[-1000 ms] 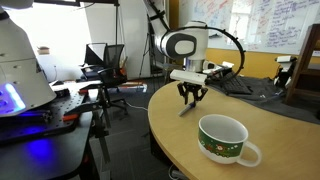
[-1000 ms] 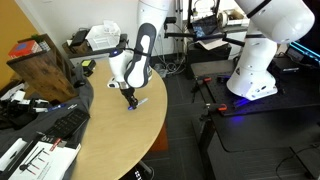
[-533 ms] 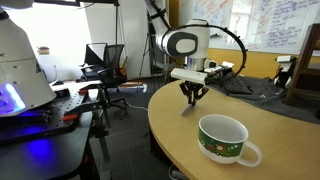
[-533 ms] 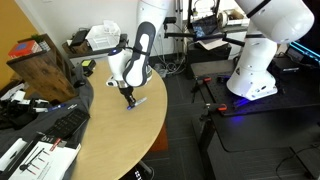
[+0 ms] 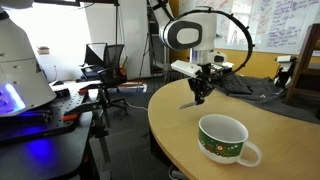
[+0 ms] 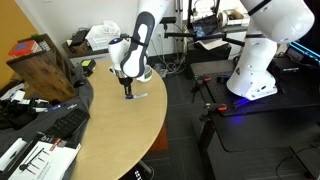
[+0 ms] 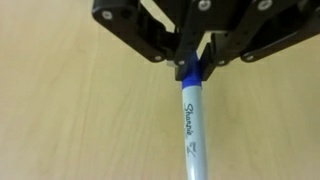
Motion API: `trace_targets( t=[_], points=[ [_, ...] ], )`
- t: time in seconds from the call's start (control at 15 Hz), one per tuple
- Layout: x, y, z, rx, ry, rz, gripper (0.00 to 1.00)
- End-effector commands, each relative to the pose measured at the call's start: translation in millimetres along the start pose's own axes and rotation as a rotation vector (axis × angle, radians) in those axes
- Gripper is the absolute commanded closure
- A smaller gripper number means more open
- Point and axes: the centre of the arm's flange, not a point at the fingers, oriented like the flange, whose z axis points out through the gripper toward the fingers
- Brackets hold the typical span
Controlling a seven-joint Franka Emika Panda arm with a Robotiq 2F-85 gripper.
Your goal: Put the marker in the cup
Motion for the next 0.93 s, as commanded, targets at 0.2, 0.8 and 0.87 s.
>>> trace_targets(
  t=[0.2,0.8,0.87],
  points=[
    [-23,11,-32,0.008,0.058,0.362,0.95],
    [-26,-4,-66,-0.148,0.280,0.730,0.95],
    [-25,-5,-69,-0.190,0.295,0.756,0.95]
  ],
)
